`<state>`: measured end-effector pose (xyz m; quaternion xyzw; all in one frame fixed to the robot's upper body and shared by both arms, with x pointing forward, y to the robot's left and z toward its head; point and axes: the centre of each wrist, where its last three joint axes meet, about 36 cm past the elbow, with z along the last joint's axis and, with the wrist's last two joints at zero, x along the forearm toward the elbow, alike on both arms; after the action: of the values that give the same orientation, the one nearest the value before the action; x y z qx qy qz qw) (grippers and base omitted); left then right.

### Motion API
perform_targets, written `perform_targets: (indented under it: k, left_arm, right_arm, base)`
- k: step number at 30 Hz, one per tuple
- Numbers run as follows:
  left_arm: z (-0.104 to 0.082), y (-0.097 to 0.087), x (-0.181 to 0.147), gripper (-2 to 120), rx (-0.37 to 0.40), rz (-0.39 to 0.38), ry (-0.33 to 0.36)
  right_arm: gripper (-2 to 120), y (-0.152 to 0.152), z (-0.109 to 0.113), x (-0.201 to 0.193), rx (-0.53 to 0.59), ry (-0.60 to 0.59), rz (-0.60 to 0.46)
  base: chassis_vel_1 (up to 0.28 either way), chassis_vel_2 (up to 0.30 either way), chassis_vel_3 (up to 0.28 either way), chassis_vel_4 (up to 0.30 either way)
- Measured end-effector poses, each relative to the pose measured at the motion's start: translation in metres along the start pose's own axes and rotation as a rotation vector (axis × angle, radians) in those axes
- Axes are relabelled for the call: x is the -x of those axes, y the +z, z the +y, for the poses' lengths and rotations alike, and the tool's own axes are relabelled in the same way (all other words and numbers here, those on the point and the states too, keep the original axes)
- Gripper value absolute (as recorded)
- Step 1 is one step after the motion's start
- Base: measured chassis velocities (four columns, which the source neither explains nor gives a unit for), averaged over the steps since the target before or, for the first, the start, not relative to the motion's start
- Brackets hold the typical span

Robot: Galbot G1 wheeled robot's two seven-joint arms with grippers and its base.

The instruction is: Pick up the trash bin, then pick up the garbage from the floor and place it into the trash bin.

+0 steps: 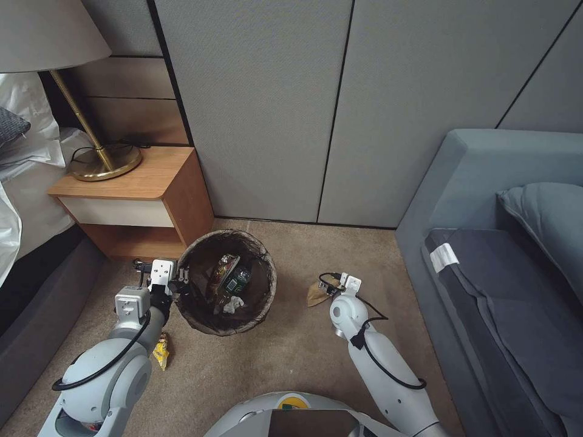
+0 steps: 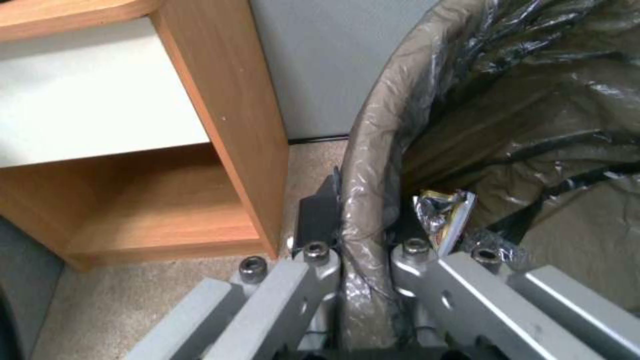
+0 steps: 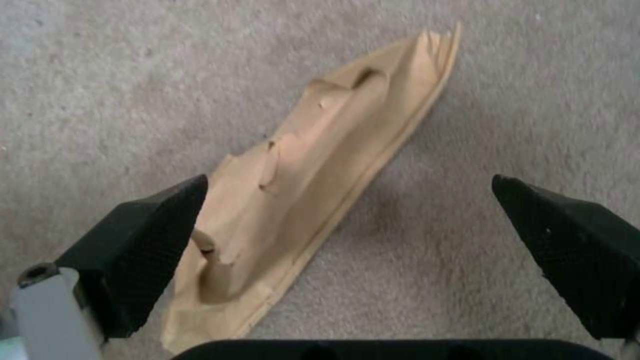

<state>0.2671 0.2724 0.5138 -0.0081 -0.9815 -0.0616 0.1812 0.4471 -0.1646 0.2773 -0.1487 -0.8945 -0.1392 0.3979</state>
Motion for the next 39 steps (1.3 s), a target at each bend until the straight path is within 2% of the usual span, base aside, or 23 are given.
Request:
perform_targets:
  k: [8,27,29,31,32,34,35,38,39]
  left_arm:
    - [-0.002,0.001,0.000,2,0.002,0.003,-0.001]
    - [-0.002,0.002,-0.001,2,0.007,0.006,-0.002]
    - [-0.002,0.002,-0.001,2,0.007,0.007,-0.003]
    - [-0.002,0.003,0.001,2,0.006,0.010,-0.002]
    - [-0.002,0.003,0.001,2,0.006,0.010,-0.002]
    - [-0.003,0.004,0.003,2,0.003,0.012,0.000]
    - [-0.003,0.004,0.003,2,0.003,0.012,0.000]
    - [-0.002,0.006,0.004,2,0.004,0.021,-0.001]
    - [-0.002,0.006,0.004,2,0.004,0.021,-0.001]
  right_arm:
    - [100,0.015,0.002,0.016,0.040,-0.035,-0.006]
    - [100,0.036,0.020,0.039,0.036,-0.054,0.026]
    - [96,0.037,0.021,0.040,0.034,-0.057,0.026]
    - [86,0.039,0.022,0.042,0.032,-0.066,0.026]
    - [86,0.039,0.022,0.042,0.032,-0.066,0.026]
    - [74,0.041,0.022,0.044,0.031,-0.069,0.026]
    - [74,0.041,0.022,0.044,0.031,-0.069,0.026]
    - [59,0.043,0.021,0.048,0.030,-0.064,0.018]
    - [59,0.043,0.021,0.048,0.030,-0.064,0.018]
  base:
    - [0.000,0.000,0.000,0.000]
    - [0.000,0.000,0.000,0.000]
    - [0.000,0.000,0.000,0.000]
    - [0.000,0.000,0.000,0.000]
    - [0.000,0.000,0.000,0.000]
    - [0.000,0.000,0.000,0.000]
    - [0.000,0.000,0.000,0.000]
    - [0.000,0.000,0.000,0.000]
    - [0.000,0.000,0.000,0.000]
